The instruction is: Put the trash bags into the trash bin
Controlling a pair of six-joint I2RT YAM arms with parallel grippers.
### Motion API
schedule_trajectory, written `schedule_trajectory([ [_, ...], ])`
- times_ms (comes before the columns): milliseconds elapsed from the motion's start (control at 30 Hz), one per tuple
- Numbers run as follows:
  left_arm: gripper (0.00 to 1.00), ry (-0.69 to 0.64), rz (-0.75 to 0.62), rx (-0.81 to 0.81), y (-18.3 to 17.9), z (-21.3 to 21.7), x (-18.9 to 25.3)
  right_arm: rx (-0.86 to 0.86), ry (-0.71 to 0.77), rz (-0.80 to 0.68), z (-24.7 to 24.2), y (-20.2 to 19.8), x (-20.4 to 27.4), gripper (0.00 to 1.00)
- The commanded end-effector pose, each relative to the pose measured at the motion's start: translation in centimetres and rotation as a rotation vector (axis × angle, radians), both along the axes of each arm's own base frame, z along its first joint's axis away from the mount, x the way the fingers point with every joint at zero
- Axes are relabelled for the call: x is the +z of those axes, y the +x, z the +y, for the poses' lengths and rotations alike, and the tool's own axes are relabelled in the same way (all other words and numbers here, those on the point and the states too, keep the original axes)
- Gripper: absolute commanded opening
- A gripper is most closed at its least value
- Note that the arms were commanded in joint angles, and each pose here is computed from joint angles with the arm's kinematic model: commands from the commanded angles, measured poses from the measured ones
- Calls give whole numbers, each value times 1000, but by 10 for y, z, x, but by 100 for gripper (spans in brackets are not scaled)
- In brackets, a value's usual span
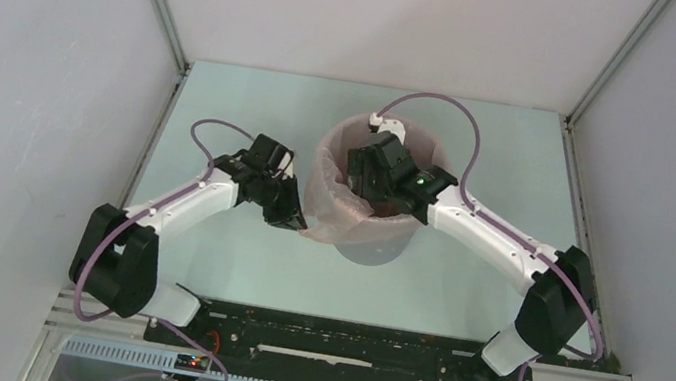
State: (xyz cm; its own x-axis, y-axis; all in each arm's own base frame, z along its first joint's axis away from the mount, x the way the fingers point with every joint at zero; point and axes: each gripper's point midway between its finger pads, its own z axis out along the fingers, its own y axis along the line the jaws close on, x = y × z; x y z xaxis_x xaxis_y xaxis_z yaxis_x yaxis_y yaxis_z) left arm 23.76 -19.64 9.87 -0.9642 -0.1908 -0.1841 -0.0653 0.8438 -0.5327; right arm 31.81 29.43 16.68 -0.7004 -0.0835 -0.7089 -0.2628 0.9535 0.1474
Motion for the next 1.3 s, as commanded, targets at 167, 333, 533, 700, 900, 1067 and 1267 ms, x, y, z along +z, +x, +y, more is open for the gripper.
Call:
schedule_trajectory([
  [167,24,15,-61,-46,10,-3,18,-31,21,-70,-4,10,61,82],
  [333,38,16,-96,-42,2,3,26,-13,29,-93,-2,7,90,83],
  [533,48,45,-134,-36,-2,13,33,26,110,-148,-12,-15,145,83],
  [700,53,32,-137,-27,7,8,39,26,178,-203,-33,-35,191,83],
  [900,61,25,-180,-12,3,12,54,-62,270,-239,-91,-43,221,85],
  [1067,66,76,-230,25,-10,31,68,-215,304,-211,-164,-27,211,86],
  [1267,68,67,-218,122,-5,39,68,-332,338,-163,-211,-28,203,86],
])
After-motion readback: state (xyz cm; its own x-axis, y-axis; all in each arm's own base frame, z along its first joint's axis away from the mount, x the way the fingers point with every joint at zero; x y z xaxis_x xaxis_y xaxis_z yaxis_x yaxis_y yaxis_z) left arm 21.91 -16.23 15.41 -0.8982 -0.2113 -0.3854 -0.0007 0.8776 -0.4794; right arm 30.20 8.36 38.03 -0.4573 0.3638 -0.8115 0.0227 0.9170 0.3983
